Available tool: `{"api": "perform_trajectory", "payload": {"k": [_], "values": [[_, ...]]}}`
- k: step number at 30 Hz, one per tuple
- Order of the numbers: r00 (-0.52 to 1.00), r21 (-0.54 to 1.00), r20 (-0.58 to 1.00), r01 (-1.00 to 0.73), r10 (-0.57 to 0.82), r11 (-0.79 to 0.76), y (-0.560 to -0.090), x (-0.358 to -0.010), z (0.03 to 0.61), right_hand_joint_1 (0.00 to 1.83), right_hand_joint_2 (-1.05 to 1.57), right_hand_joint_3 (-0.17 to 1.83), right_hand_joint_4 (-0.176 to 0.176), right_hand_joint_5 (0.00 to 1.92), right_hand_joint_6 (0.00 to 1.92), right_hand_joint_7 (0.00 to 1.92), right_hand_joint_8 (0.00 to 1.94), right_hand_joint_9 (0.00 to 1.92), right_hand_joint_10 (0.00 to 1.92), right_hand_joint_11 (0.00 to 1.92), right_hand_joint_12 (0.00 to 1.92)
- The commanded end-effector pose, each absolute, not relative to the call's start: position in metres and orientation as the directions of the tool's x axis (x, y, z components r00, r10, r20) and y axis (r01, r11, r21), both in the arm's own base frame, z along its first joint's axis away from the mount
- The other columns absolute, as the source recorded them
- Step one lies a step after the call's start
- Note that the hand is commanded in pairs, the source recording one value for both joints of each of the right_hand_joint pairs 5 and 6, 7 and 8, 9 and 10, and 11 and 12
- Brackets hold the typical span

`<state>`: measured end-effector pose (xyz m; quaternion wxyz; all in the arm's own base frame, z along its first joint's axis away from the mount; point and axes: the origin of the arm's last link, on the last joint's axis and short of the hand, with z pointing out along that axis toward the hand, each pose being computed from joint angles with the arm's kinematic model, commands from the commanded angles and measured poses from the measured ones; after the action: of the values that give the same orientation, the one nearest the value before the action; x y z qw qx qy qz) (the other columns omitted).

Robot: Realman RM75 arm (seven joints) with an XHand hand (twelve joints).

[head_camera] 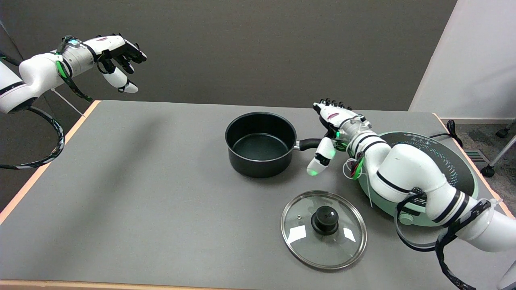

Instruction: Pick up the pot.

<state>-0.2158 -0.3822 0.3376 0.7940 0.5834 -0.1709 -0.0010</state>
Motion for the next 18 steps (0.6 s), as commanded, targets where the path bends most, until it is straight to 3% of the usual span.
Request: {"api": "perform_trajectory", "payload": {"k": [1, 18], "values": [[0.924, 0.831, 0.308, -0.146, -0.225, 0.537, -0.359, -0.247, 0.342, 1.26, -0.7, 0.94, -0.124, 0.02, 0.02, 0.02, 0.02, 0.02, 0.02, 0.02, 0.02], [0.908, 0.833, 0.376, -0.243, -0.185, 0.498, -0.409, -0.212, 0.295, 1.27, -0.66, 0.89, -0.134, 0.02, 0.02, 0.02, 0.02, 0.02, 0.02, 0.02, 0.02]]}}
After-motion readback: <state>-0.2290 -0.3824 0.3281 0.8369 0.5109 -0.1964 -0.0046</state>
